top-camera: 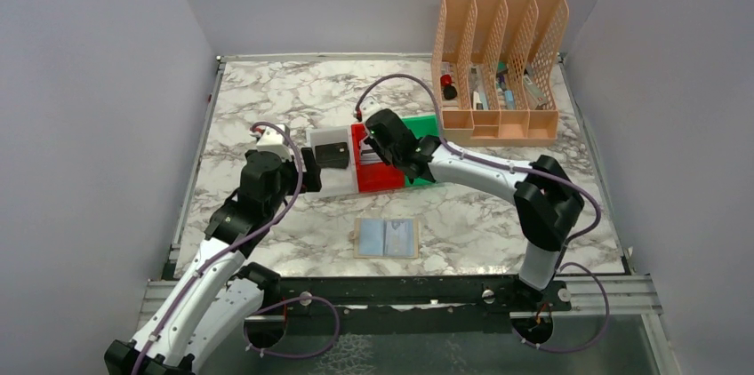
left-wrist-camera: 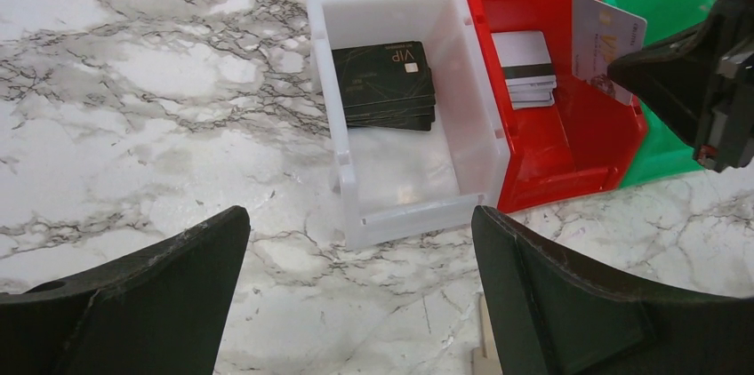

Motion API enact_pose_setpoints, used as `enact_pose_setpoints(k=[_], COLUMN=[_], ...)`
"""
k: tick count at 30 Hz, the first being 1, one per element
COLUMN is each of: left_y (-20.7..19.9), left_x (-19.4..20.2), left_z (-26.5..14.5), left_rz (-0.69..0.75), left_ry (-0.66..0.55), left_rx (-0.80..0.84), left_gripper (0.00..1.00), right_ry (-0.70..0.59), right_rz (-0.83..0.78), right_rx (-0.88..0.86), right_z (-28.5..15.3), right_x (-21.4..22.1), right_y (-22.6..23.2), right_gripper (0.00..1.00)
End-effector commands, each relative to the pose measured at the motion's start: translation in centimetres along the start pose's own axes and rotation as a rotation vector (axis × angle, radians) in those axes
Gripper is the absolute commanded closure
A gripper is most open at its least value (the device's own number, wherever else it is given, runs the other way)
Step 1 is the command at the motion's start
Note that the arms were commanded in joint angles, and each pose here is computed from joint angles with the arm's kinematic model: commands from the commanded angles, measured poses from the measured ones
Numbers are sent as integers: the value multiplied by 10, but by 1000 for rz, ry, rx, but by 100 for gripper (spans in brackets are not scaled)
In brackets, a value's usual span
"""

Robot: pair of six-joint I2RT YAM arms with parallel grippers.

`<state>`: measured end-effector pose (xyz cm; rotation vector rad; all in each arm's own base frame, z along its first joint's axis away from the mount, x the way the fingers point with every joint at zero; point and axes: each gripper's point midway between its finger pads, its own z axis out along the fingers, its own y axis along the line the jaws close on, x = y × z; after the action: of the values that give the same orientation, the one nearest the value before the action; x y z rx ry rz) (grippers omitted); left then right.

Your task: Take the credit cards out of the card holder

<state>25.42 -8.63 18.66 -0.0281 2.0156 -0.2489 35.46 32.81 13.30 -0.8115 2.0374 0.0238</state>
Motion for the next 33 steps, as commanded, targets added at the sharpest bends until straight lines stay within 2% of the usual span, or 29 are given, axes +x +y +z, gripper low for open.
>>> enact_pose_setpoints(k=[1,9,18,33], left_y=[1,8,11,12], left_x=[-9,-12,-13,-14], left_z=[-3,-3,-2,-3], left_rz=[-8,-22,-31,-39], left_ry=[-22,-37,-39,-44], left_rx=[0,-25,-31,-26], left_gripper=[1,1,1,1], right_ry=[25,77,76,124], right_rz=[-142,-271,-384,-409], right_rx=[128,158,169,76], right_z=[12,45,62,74], right_x=[-4,9,13,28], right_y=[-18,-12,-10,8], right_gripper=[99,99,98,88])
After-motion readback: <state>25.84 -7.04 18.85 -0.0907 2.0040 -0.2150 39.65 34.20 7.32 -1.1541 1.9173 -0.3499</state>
